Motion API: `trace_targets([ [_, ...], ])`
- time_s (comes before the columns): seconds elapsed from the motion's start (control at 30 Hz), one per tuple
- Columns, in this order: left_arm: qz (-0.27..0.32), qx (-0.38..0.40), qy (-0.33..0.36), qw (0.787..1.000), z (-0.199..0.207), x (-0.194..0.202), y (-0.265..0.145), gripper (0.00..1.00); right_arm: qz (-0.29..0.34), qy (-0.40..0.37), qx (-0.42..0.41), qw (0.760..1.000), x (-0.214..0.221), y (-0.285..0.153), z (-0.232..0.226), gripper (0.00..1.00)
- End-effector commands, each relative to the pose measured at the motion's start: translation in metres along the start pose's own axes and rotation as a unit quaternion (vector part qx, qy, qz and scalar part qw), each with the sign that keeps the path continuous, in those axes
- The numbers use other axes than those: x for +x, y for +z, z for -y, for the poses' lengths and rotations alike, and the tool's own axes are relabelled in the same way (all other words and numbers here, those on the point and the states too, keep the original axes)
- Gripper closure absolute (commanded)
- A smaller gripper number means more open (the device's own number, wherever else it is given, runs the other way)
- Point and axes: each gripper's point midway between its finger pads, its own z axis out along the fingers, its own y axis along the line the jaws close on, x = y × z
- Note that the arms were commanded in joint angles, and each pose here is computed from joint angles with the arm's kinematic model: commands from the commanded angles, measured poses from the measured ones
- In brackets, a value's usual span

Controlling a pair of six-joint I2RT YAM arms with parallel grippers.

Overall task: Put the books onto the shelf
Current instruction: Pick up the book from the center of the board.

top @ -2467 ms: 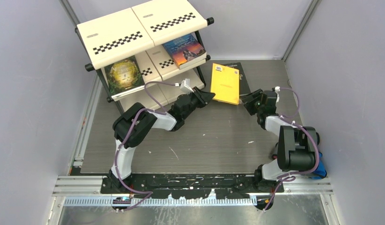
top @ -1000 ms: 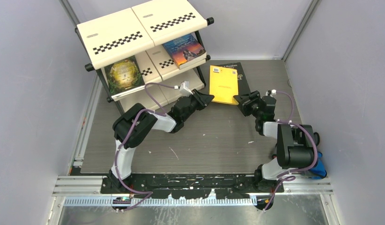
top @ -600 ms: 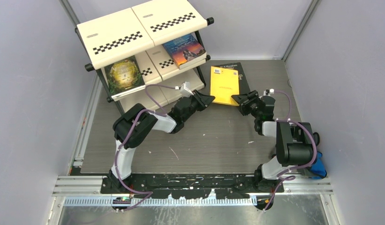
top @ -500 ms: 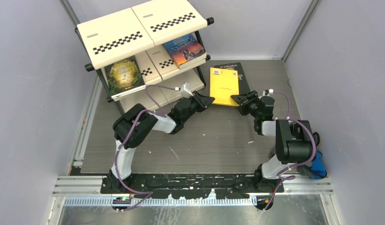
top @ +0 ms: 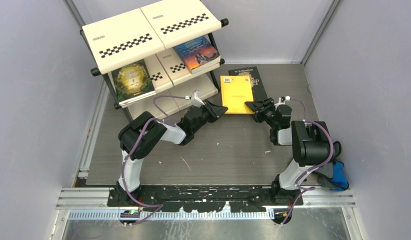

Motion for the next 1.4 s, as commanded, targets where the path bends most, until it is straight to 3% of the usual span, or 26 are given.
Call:
trace_targets([
  [0.0, -0.008, 0.055, 0.014, 0.998, 0.038, -0.004, -0.006, 1.0, -0.005, -0.03, -0.069, 0.997, 0.001, -0.003, -0.038, 0.5],
  [0.6, -0.029, 0.035, 0.029, 0.999, 0.03, 0.008, -0.009, 1.0, -0.011, -0.065, -0.063, 0.996, 0.008, -0.021, -0.054, 0.62],
  [0.97, -0.078, 0.045, 0.038, 0.995, 0.035, 0.03, -0.015, 1.0, -0.005, -0.062, -0.07, 0.996, 0.007, -0.022, -0.058, 0.72],
  [1.13, -0.085, 0.049, 0.042, 0.994, 0.039, 0.035, -0.02, 1.0, -0.001, -0.068, -0.071, 0.995, 0.006, -0.025, -0.062, 0.8],
  [1.27, -0.082, 0.048, 0.048, 0.994, 0.042, 0.032, -0.026, 1.0, -0.002, -0.071, -0.065, 0.995, 0.007, -0.025, -0.061, 0.97],
  [1.37, -0.081, 0.047, 0.052, 0.994, 0.044, 0.03, -0.03, 0.98, -0.006, -0.071, -0.062, 0.996, 0.009, -0.024, -0.059, 0.99],
])
